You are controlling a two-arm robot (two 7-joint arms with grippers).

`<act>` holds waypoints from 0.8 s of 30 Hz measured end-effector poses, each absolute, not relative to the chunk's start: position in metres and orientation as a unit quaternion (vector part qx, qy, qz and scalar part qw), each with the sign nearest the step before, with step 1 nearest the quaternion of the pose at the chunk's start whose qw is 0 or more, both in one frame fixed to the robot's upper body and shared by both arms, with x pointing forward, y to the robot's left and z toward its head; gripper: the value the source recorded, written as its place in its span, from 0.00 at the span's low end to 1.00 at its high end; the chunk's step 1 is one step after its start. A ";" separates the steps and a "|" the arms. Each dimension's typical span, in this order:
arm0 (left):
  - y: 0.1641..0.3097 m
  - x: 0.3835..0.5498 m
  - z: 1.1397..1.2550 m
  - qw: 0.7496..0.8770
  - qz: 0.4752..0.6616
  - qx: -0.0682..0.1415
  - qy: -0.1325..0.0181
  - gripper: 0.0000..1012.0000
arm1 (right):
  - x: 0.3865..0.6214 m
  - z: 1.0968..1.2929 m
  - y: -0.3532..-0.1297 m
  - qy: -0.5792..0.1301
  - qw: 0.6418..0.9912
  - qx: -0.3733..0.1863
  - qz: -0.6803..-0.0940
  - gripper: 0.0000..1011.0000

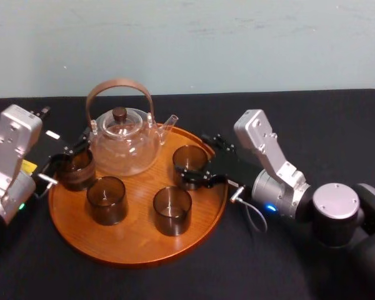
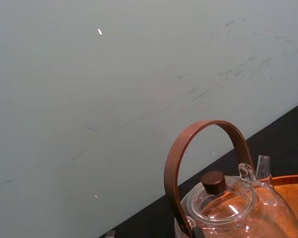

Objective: Pick up the glass from the table and place it on the tray.

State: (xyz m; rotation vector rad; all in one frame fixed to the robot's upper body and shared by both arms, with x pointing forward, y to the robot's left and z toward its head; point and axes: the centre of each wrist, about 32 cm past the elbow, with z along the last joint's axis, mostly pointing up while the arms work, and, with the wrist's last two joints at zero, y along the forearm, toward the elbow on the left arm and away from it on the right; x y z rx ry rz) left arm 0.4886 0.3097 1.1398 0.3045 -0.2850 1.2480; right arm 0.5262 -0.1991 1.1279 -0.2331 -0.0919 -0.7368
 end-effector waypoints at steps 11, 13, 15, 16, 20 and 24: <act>0.310 0.489 1.140 0.791 0.580 0.141 -0.132 0.99 | 0.521 1.148 -0.210 -0.061 0.925 -0.082 -0.367 0.99; 0.310 0.489 1.140 0.791 0.580 0.141 -0.132 0.99 | 0.520 1.152 -0.213 -0.064 0.924 -0.076 -0.369 0.99; 0.310 0.489 1.140 0.791 0.580 0.141 -0.132 0.99 | 0.518 1.155 -0.217 -0.067 0.924 -0.070 -0.371 0.99; 0.310 0.489 1.140 0.791 0.580 0.142 -0.132 0.99 | 0.517 1.156 -0.218 -0.067 0.923 -0.068 -0.372 0.99; 0.310 0.489 1.140 0.791 0.580 0.141 -0.132 0.99 | 0.513 1.158 -0.225 -0.067 0.920 -0.059 -0.381 0.99; 0.310 0.489 1.140 0.791 0.580 0.141 -0.132 0.99 | 0.510 1.159 -0.237 -0.066 0.913 -0.053 -0.399 0.99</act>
